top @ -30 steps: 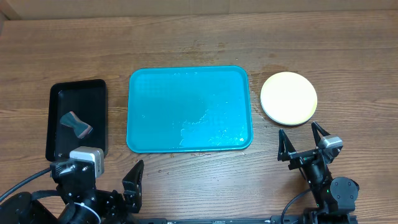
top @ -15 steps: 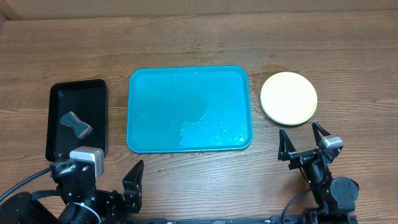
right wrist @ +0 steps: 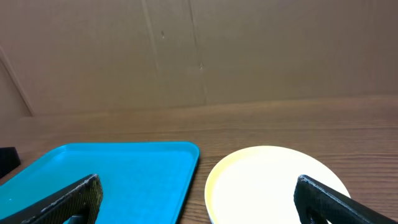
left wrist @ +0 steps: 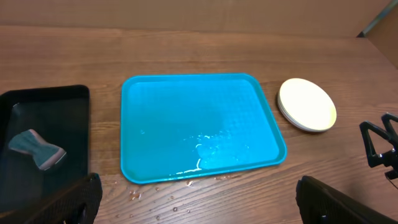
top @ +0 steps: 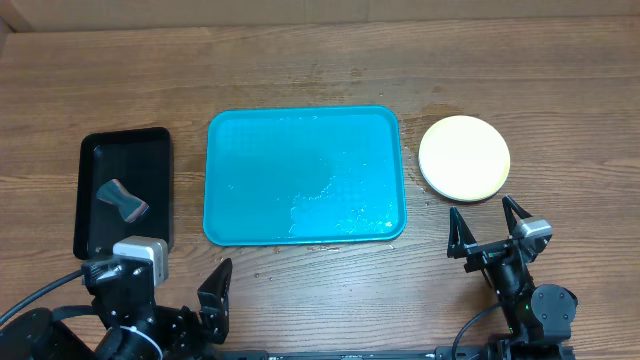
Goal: Clean dirty plates on tray and stack at the side
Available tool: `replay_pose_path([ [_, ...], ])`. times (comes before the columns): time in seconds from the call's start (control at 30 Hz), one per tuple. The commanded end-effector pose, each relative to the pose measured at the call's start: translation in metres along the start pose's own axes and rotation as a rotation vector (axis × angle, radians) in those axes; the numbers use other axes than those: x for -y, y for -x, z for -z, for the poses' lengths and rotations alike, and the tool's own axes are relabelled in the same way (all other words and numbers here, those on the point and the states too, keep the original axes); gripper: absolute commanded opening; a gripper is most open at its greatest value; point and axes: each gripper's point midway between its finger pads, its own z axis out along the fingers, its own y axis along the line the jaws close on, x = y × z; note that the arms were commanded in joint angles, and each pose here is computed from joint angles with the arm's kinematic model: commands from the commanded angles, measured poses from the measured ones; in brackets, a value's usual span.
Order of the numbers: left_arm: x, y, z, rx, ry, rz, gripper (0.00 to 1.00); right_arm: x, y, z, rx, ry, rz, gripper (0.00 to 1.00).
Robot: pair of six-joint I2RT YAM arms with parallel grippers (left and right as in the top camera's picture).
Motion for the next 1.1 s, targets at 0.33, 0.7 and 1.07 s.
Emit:
replay_pose_path([
  [0.33, 0.025, -0.044, -0.061, 0.161, -0.33, -0.349, 1.0, 0.003, -0.001, 0.0, 0.008, -0.011, 0.008, 1.0],
  [0.7, -0.05, -0.067, -0.139, 0.421, -0.077, 0.109, 1.0, 0.003, -0.001, 0.0, 0.008, -0.011, 0.008, 1.0],
  [1.07, -0.087, -0.096, -0.184, 0.517, 0.038, 0.126, 1.0, 0.003, -0.001, 0.0, 0.008, -0.011, 0.008, 1.0],
])
